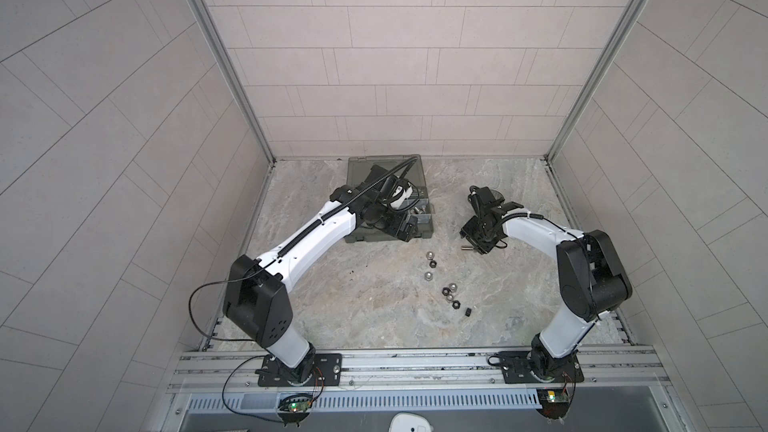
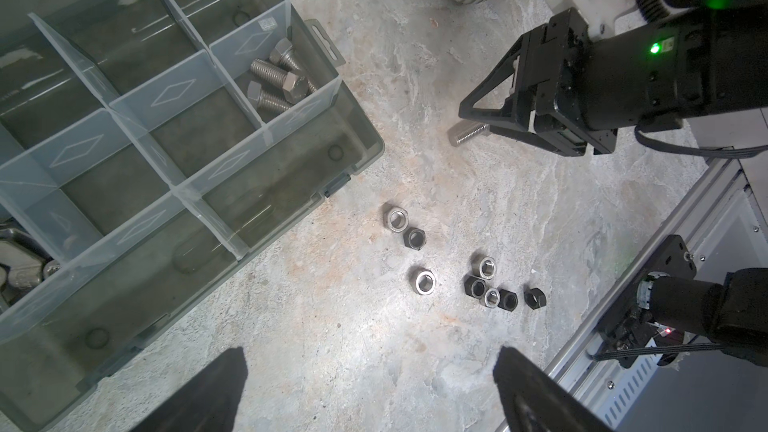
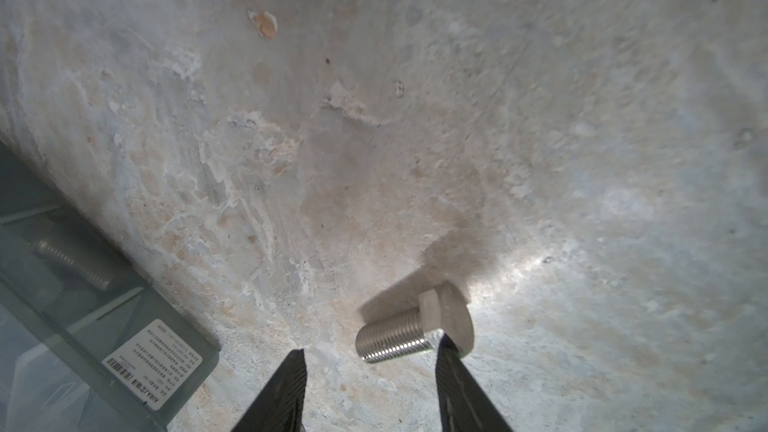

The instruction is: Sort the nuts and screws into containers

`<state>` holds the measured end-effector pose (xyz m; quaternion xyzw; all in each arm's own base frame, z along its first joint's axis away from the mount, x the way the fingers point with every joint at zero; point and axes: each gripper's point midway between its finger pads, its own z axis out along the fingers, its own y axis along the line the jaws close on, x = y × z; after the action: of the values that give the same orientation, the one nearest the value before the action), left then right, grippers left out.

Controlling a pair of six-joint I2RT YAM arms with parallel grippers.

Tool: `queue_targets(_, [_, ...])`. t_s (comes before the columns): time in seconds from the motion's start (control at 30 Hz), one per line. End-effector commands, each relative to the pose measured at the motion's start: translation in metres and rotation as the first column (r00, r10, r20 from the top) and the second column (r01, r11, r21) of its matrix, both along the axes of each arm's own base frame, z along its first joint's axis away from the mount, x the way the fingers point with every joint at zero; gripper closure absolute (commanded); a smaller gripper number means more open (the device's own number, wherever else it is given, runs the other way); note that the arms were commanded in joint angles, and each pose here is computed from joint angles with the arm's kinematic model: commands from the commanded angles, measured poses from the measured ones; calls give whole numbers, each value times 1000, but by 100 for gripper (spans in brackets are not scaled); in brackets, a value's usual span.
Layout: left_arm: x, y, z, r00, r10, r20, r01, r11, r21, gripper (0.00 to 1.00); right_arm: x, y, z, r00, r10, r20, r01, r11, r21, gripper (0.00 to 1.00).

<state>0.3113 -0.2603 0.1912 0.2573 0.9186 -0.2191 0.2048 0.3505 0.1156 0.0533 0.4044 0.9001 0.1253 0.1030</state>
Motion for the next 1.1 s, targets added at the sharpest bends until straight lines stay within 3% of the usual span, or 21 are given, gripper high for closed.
queue_targets(0.0, [-4,2,1,1000,-15,8,15,1000,7,0,-6,-2,-7,998,-54,-30,54,999,-1,48])
queue_targets(0.4, [-2,0,-3,1000,-14,-5,14,1000,11,0,-10,1,-8,998,-46,-46,47,999,17,50])
queue_targets(0.73, [-1,-5,-5,1000,-16,-21,16,1000,-7,0,-5,2,25,1000,-8,11,8,1000,-8,50])
queue_targets(1.07, [-6,0,-6,1000,-10,-18,10,1000,1,0,-19,5,7,999,-34,-24,35,999,24,50])
